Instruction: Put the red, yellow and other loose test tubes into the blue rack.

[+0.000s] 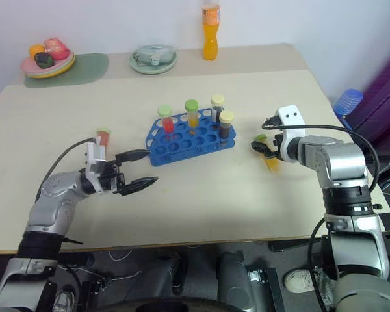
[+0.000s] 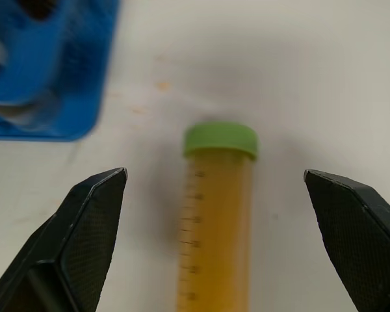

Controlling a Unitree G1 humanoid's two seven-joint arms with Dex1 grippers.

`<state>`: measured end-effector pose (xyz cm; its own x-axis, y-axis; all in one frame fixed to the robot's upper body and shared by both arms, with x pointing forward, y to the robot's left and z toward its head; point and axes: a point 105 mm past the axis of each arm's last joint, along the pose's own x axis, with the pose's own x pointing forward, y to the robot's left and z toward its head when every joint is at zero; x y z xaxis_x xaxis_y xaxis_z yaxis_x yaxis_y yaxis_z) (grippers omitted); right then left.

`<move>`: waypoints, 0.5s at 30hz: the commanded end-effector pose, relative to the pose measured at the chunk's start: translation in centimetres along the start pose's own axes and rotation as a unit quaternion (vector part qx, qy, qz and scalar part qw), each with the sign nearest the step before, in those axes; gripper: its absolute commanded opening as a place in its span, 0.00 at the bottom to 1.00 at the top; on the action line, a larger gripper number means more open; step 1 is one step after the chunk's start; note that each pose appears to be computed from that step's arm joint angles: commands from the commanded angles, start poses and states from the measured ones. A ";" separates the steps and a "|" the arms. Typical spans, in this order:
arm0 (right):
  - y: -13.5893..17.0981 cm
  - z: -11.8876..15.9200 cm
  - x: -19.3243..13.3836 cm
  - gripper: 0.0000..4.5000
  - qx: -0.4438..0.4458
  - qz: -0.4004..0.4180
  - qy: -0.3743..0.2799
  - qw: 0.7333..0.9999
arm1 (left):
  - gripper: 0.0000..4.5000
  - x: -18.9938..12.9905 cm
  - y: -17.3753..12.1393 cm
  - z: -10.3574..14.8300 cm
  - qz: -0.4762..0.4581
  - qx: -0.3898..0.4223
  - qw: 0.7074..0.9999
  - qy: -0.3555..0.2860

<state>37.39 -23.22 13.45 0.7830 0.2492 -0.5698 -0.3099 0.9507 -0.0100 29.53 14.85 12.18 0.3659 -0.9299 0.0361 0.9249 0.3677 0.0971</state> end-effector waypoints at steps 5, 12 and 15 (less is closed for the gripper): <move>-0.3 0.9 -0.3 0.99 -0.019 0.026 0.042 0.999 | 1.00 -0.1 -0.2 1.2 0.006 0.014 1.000 -0.009; 0.1 -0.2 0.3 0.99 -0.031 0.061 0.111 0.991 | 1.00 0.0 -0.2 1.5 0.003 0.012 1.000 -0.006; -0.1 -0.3 1.0 0.99 -0.026 0.057 0.124 0.990 | 1.00 0.1 -0.3 1.6 0.002 0.010 1.000 -0.005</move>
<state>37.62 -22.91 12.56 0.5855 0.3093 -0.7494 -0.4282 0.9029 0.0381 29.29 14.64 12.35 0.3803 -0.9246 0.0211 0.9216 0.3808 0.0750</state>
